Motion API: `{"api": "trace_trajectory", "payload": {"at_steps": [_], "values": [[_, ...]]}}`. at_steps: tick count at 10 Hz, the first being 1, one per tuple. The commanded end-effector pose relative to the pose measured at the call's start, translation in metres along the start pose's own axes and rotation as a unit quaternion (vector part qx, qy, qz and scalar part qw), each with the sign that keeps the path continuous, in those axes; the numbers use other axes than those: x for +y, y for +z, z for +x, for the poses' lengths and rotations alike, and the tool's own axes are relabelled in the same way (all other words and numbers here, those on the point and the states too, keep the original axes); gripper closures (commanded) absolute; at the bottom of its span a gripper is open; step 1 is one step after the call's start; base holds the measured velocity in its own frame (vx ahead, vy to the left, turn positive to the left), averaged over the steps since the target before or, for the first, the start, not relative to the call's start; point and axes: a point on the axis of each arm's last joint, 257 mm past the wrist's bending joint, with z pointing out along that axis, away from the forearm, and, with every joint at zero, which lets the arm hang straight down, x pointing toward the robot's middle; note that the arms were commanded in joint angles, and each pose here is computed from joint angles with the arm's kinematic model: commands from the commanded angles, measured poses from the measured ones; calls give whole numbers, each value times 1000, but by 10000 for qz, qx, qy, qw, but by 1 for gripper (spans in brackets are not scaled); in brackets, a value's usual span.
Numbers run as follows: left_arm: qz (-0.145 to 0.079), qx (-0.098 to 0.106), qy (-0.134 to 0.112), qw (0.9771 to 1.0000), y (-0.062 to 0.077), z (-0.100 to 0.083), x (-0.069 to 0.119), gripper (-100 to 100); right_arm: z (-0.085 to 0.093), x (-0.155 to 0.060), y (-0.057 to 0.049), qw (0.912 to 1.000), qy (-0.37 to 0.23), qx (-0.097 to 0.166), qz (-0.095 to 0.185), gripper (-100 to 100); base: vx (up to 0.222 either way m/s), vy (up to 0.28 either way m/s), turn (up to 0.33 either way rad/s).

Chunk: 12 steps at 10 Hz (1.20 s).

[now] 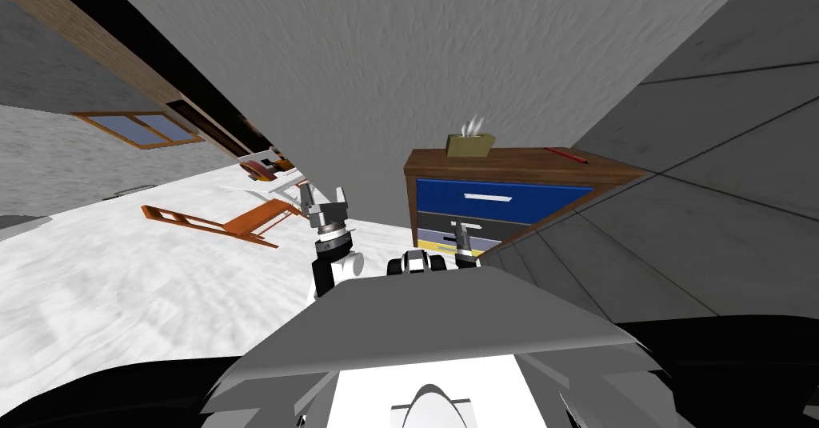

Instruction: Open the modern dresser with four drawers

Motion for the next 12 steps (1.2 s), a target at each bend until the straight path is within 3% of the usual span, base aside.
{"api": "trace_trajectory", "payload": {"at_steps": [1,4,12], "values": [[0,0,0,10000,0,0,0,0,-2,16,-5,9993,350,-26,-161,-100,-3,23,56],[0,0,0,10000,0,0,0,0,0,40,-13,9964,735,-46,-424,-100,-4,20,92],[0,0,0,10000,0,0,0,0,9,82,-25,9851,1504,10,-831,-100,-4,17,69]]}}
